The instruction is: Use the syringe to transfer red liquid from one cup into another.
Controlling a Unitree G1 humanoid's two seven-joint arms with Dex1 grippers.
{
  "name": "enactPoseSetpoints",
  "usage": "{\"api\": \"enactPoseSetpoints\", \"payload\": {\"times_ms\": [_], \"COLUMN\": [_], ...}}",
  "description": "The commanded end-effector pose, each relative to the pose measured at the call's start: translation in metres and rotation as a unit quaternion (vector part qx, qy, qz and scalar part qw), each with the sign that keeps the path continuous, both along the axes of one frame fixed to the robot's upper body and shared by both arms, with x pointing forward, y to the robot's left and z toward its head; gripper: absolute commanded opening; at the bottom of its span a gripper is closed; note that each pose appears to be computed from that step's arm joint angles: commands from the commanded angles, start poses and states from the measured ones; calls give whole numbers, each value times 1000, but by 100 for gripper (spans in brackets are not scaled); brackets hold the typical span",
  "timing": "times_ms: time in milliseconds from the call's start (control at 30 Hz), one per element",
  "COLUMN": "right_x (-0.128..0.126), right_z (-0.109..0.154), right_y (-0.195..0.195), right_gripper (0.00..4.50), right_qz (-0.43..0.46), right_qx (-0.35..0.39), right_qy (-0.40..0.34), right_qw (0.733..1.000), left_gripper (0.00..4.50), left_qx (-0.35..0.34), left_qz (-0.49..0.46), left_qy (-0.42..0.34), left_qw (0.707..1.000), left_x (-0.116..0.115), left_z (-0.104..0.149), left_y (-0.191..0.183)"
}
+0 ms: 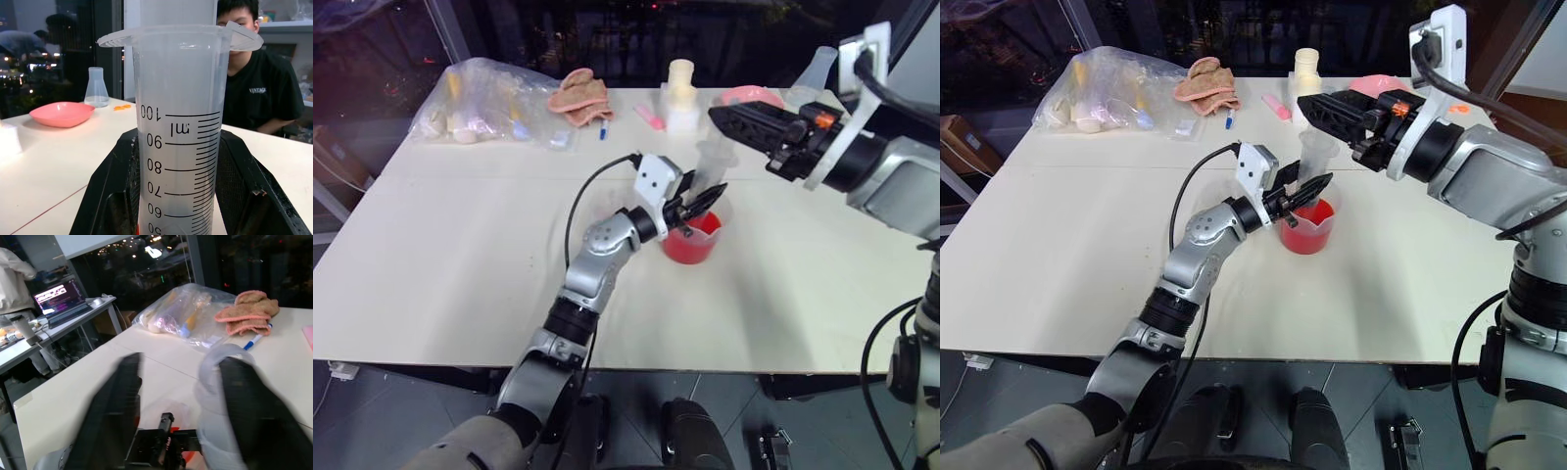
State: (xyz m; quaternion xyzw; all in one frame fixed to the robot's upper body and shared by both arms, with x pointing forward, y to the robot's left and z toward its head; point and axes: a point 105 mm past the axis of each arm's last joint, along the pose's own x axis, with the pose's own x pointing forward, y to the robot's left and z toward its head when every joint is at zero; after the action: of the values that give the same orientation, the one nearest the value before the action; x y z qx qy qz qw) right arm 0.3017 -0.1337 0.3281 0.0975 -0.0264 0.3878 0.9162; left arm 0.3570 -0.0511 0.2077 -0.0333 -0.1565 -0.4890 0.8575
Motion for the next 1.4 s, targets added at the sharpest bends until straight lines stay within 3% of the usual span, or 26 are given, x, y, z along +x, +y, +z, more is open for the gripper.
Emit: {"api": "enactPoseSetpoints", "payload": {"times_ms": [33,433,767,967,1200,1400], "right_x": [-15,-40,-33,-31,-20,-14], "right_z": [20,8,-8,-11,-12,-9], "right_y": [-7,-36,-36,-27,-14,-6], "right_gripper": [385,385,385,385,385,385], "right_qz": [2,9,9,32,57,83], "right_qx": [8,-38,-30,-26,-19,-22], "right_qy": [-46,-27,-9,-6,-7,-10], "right_qw": [999,999,999,999,998,996], "left_gripper": [152,152,152,152,152,152], "left_qx": [-10,-35,-143,-142,-72,-32], "left_qz": [1,8,-50,-8,114,135], "left_qy": [-12,-29,8,5,-68,-39], "left_qw": [1000,999,988,990,988,990], "left_x": [0,4,-9,-1,3,0], "left_z": [11,35,111,133,133,89], "left_y": [-3,-1,13,51,104,111]}}
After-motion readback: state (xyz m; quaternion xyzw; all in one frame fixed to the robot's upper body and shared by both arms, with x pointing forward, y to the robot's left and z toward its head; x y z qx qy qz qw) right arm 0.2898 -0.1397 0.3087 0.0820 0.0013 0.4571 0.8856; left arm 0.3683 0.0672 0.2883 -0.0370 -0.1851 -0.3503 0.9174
